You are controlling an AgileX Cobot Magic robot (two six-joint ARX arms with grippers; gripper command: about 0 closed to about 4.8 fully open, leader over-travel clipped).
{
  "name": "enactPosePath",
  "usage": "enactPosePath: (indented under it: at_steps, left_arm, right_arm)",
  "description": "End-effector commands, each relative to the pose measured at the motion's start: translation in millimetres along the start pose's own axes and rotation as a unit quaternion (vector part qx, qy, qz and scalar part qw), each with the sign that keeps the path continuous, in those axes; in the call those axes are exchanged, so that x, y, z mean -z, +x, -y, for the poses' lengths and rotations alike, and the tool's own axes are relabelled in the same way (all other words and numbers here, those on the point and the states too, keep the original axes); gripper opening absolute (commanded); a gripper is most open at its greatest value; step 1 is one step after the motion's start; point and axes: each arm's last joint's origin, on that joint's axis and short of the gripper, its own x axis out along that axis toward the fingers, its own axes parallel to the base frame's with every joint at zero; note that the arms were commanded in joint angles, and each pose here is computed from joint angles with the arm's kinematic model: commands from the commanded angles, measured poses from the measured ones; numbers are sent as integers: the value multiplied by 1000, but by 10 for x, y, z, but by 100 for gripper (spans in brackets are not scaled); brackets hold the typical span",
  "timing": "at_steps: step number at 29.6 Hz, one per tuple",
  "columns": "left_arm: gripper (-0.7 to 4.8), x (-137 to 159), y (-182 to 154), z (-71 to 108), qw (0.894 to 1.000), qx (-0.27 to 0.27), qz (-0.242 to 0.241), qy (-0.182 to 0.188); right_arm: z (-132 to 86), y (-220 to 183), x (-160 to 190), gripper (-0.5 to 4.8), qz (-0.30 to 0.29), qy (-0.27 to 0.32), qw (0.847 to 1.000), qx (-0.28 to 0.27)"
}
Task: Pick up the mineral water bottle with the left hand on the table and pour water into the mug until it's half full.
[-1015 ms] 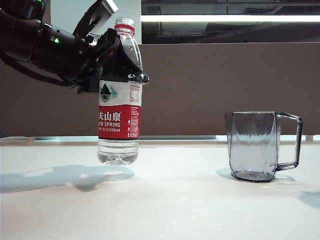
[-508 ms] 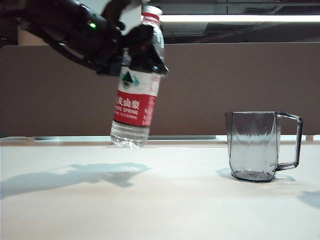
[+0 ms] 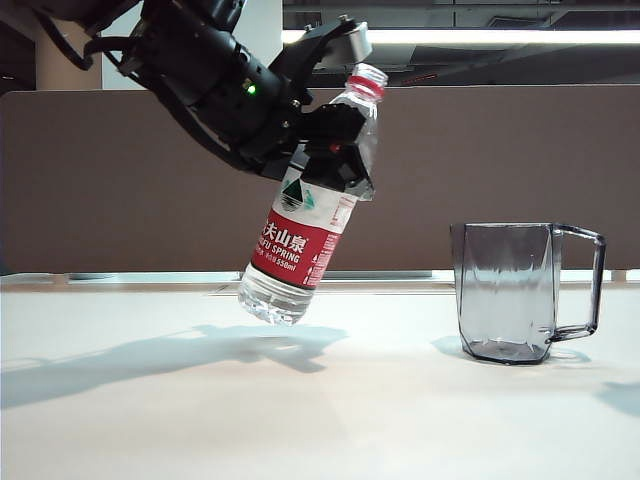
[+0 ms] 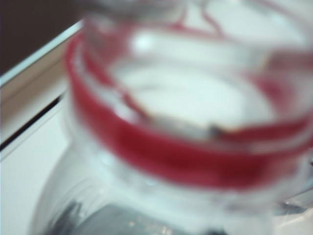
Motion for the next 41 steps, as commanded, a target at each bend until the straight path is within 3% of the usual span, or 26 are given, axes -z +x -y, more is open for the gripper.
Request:
enactPosePath:
  at_steps: [1,8,14,21,41]
  left_arm:
    - [276,-152,8,28,999,-15,23,36]
    - [276,-260,165,117,998,-8,-8,61]
    - [276,-304,250,249,991,-22,-21,130]
    - [276,-304,319,368,988,-25,-25,148]
    - [276,-413,525,414,966,-35,-54,250]
  right_arm:
    - [-3,-17,-40,-2,13,-4,1000,-3]
    - [-7,-17,-40,-2,13,-4,1000,-10]
    - [-7,-17,-40,-2,14,-4,1000,-10]
    - [-7,-17,-40,-2,13,-4,1000,-10]
    - [-8,-17,-41,-2,14,-4,1000,-11]
